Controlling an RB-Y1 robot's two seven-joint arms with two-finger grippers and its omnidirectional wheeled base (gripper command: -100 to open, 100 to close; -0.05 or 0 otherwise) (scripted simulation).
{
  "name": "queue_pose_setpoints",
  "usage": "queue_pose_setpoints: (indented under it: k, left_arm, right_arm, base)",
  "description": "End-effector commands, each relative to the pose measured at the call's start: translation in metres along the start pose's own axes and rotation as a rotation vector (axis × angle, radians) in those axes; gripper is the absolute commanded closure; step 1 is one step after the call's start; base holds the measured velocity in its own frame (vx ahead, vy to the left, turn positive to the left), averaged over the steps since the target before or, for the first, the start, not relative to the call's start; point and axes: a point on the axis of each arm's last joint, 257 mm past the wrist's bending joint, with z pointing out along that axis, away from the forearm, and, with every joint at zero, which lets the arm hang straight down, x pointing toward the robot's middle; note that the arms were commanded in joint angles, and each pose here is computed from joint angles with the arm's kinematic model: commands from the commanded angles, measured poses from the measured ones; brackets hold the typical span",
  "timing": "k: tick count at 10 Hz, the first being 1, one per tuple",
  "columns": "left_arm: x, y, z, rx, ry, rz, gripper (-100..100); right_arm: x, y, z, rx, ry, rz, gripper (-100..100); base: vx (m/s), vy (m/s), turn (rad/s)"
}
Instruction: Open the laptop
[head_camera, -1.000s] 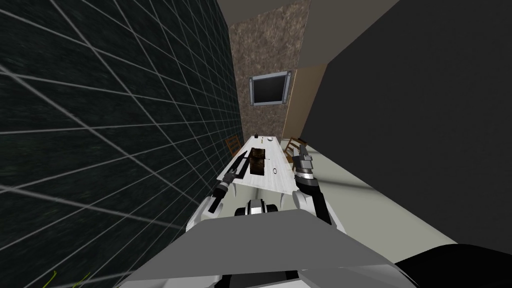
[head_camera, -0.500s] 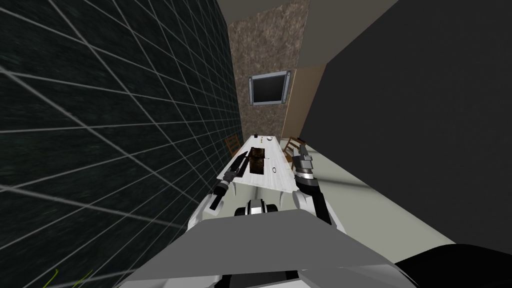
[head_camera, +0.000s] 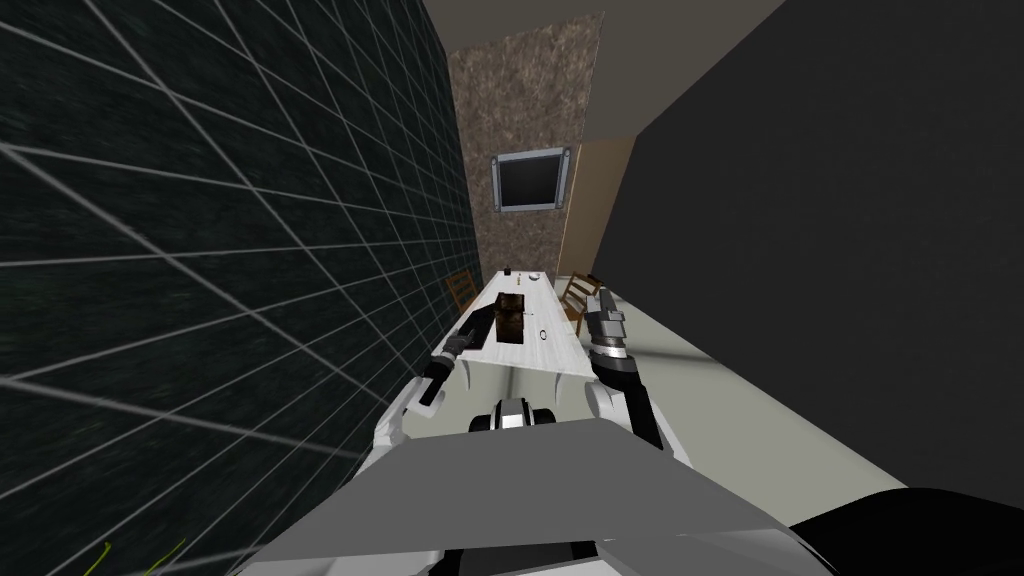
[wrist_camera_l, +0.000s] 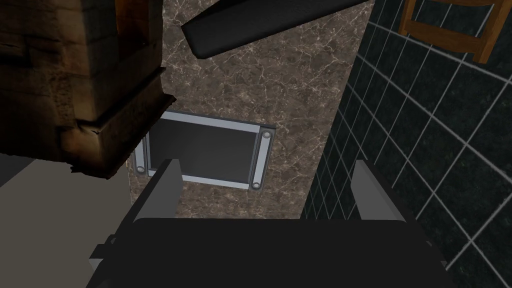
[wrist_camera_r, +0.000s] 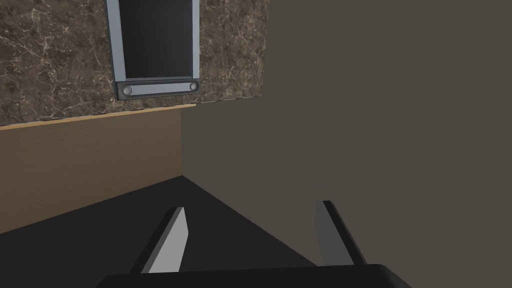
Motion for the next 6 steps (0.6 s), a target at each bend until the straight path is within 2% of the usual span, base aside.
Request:
queue_pose_setpoints:
  k: [1,2,3,6]
  left_arm:
    - [-0.0182,0.0083,0.011,-0.025,-0.007,-0.003,-100]
    - [-0.0136,0.0056,0.0093,-0.018,-0.005,-0.001,-100]
    - [-0.014,0.0067,0.0098,-0.021,-0.005,-0.003,0]
    - [-0.0139,0.0066,0.0097,-0.021,-0.005,-0.003,0]
  right_arm:
    - [0.0,0.0,0.0,0.0,0.0,0.0,0]
    - [0.0,0.0,0.0,0.0,0.0,0.0,0]
    - [0.0,0.0,0.0,0.0,0.0,0.0,0]
    - [0.0,0.0,0.0,0.0,0.0,0.0,0]
  base:
    - [-0.06,-0.005,-0.094]
    - [-0.026,-0.002,-0.02]
    - [-0.006,0.0,0.004]
    - [0.0,0.0,0.0]
